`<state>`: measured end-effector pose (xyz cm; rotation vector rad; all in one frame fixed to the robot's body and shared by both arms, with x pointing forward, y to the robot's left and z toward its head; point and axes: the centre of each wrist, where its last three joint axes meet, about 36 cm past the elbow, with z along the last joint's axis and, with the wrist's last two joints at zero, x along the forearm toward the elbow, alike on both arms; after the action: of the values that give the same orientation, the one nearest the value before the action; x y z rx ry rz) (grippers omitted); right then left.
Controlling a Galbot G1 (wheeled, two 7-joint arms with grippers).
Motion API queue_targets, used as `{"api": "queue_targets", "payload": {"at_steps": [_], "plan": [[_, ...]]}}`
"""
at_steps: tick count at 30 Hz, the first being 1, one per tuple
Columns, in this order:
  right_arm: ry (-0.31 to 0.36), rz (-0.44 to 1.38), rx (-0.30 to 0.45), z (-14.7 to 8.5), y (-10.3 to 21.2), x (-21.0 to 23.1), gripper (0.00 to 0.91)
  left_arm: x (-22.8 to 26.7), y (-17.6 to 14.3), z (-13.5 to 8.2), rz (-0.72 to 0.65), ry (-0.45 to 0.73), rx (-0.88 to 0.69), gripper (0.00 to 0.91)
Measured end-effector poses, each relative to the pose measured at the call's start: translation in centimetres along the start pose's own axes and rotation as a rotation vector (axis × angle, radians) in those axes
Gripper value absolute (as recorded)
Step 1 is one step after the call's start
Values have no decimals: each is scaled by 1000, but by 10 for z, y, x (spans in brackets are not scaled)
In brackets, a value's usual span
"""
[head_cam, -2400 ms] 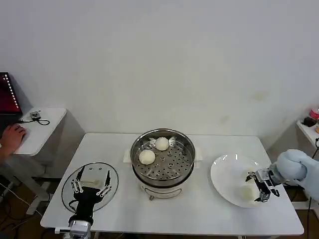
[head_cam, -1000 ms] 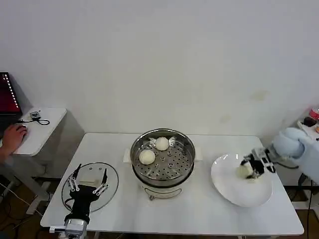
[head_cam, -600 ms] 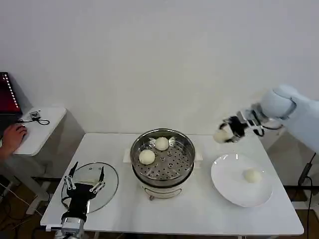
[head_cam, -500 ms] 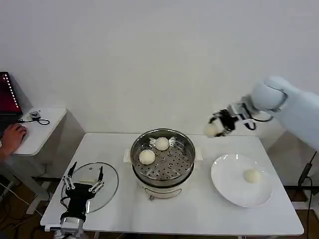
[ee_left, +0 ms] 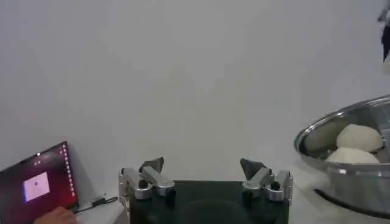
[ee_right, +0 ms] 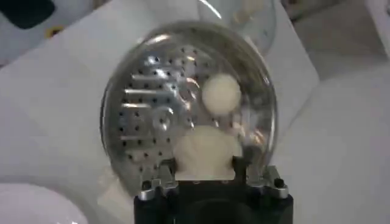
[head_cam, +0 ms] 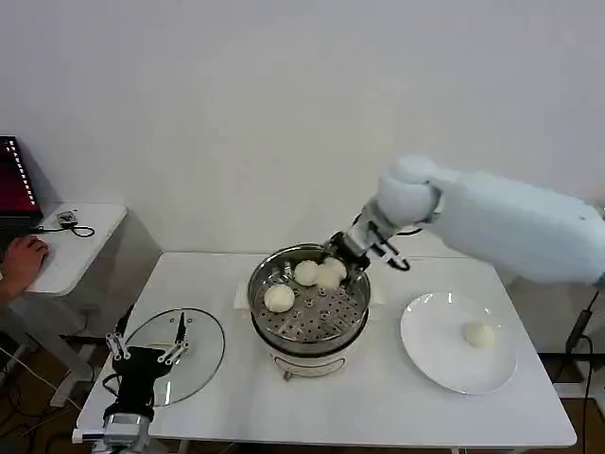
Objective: Take steamed baozi put them in steamer then cover it.
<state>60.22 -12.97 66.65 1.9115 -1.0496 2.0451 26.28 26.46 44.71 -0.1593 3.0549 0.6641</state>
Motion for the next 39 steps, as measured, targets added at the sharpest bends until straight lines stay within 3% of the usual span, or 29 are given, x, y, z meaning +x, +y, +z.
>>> {"api": "queue_targets", "payload": {"at_steps": [10,25,28,30,31,39], "plan": [[-38,-75,164,-30,-7,-48,635,8,4,-4,-27,-1,6,907],[-56,-140,250,-41,0,-86,635,10,5,-3,-35,-11,4,907],[-55,-145,256,-40,0,-88,725,8,4,-3,-34,-12,5,907],[-55,-149,260,-40,-1,-88,816,8,3,-3,-32,-12,7,907],[-54,-150,262,-40,-1,-88,907,8,3,-2,-32,-12,8,907],[-52,-127,252,-32,-4,-78,907,4,2,-2,-26,-20,8,907]]}}
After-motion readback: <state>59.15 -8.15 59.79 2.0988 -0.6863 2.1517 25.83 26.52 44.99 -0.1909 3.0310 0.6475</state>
